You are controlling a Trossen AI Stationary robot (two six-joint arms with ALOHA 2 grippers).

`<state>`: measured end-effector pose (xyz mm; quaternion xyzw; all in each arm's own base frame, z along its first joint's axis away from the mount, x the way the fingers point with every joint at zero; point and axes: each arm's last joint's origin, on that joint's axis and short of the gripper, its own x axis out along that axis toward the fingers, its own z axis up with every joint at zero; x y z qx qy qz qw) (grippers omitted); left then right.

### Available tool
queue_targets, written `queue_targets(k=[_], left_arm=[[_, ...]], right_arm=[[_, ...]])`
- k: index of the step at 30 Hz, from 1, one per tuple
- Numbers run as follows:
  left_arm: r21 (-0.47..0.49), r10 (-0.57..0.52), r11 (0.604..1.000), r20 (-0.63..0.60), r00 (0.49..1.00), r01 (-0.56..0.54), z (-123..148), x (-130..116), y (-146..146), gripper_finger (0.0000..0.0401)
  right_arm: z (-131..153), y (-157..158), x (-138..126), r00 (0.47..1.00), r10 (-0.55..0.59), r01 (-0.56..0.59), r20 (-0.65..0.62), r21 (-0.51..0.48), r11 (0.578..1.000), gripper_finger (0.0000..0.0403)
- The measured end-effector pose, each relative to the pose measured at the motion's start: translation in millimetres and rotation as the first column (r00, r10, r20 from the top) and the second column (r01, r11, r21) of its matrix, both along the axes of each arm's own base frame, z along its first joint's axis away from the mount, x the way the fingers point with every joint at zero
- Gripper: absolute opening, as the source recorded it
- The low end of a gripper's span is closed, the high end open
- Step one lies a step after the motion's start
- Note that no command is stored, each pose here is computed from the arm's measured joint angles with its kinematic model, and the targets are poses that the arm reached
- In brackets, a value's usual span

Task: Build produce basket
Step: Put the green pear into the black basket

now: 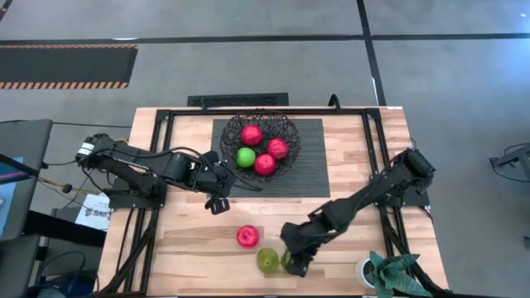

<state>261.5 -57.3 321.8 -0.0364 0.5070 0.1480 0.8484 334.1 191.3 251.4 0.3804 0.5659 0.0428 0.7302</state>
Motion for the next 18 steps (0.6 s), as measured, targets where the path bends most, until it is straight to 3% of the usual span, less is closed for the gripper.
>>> queue_targets(k=[7,18], left_arm=[[0.018,0.011,1.000,0.002,1.000,-0.011,0.0,-0.2,0.6,0.0000],[0.022,0.015,1.000,0.001,1.000,-0.015,0.0,-0.4,0.8,0.0000]], right_arm=[[2.6,-12.3,2.2,1.000,-0.002,0.001,-0.016,-0.031,1.000,0.0210],[-0.5,-11.0,5.4,1.000,-0.017,0.016,-0.014,-0.021,1.000,0.0206]])
